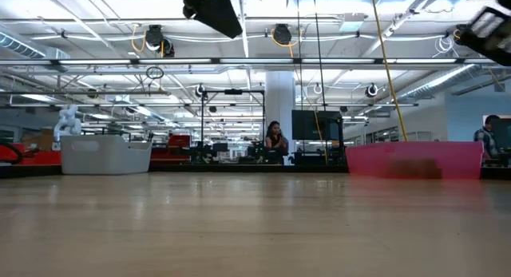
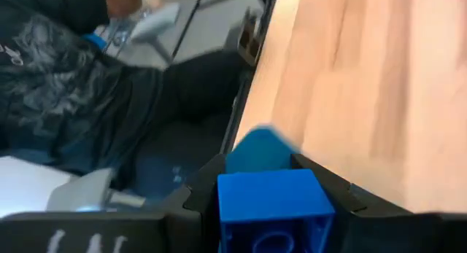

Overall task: Sort & place blocks by color
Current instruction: Put the blue gamepiece into the blue bin, then return to Home Position

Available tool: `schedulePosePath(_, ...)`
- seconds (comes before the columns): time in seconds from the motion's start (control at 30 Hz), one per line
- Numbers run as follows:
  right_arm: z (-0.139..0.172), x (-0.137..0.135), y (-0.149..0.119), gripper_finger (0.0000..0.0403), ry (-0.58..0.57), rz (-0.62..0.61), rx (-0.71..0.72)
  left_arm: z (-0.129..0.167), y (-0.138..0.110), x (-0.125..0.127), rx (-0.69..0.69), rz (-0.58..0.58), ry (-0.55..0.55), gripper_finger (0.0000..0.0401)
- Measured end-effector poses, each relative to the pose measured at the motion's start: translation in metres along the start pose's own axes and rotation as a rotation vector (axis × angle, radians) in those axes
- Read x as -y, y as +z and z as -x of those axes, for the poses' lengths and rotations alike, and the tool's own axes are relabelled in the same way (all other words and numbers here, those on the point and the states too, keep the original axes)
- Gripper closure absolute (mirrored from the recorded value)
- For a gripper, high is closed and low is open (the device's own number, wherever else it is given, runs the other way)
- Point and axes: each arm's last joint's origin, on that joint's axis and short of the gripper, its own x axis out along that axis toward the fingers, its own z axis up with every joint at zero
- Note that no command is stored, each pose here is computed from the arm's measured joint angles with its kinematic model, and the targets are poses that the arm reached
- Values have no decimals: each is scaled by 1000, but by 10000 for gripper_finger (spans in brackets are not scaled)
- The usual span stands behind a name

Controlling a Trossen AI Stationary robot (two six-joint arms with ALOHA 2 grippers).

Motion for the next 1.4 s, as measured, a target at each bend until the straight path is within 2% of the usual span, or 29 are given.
schedulePosePath(0.2, -19, -4, -18, 276, -25, -154, -115, 1, 1, 2, 8, -1, -7, 249)
schedulePosePath(0.4, -31, -4, -29, 275, -82, -292, -159, 1, 2, 2, 22, -27, -7, 249)
schedulePosePath(0.47, -33, -2, -30, 247, -96, -339, -163, 1, 3, 2, 33, -29, -7, 249)
schedulePosePath(0.57, -35, -1, -31, 174, -123, -390, -148, 1, 6, 2, 57, -34, -8, 249)
schedulePosePath(0.73, -35, -1, -31, 82, -126, -418, -146, 1, 7, 2, 64, -37, -8, 249)
schedulePosePath(0.9, -35, -1, -31, 55, -122, -419, -150, 1, 6, 2, 59, -40, -8, 249)
schedulePosePath(1.13, -22, -8, -24, 70, -39, -378, -135, 0, -1, 1, -12, -38, -6, 249)
schedulePosePath(1.27, -8, -9, -14, 80, -25, -267, -45, 0, 0, 4, -4, -30, -102, 249)
schedulePosePath(1.4, 7, 0, 0, 87, -120, -113, 103, 0, 2, 6, 11, -13, -223, 249)
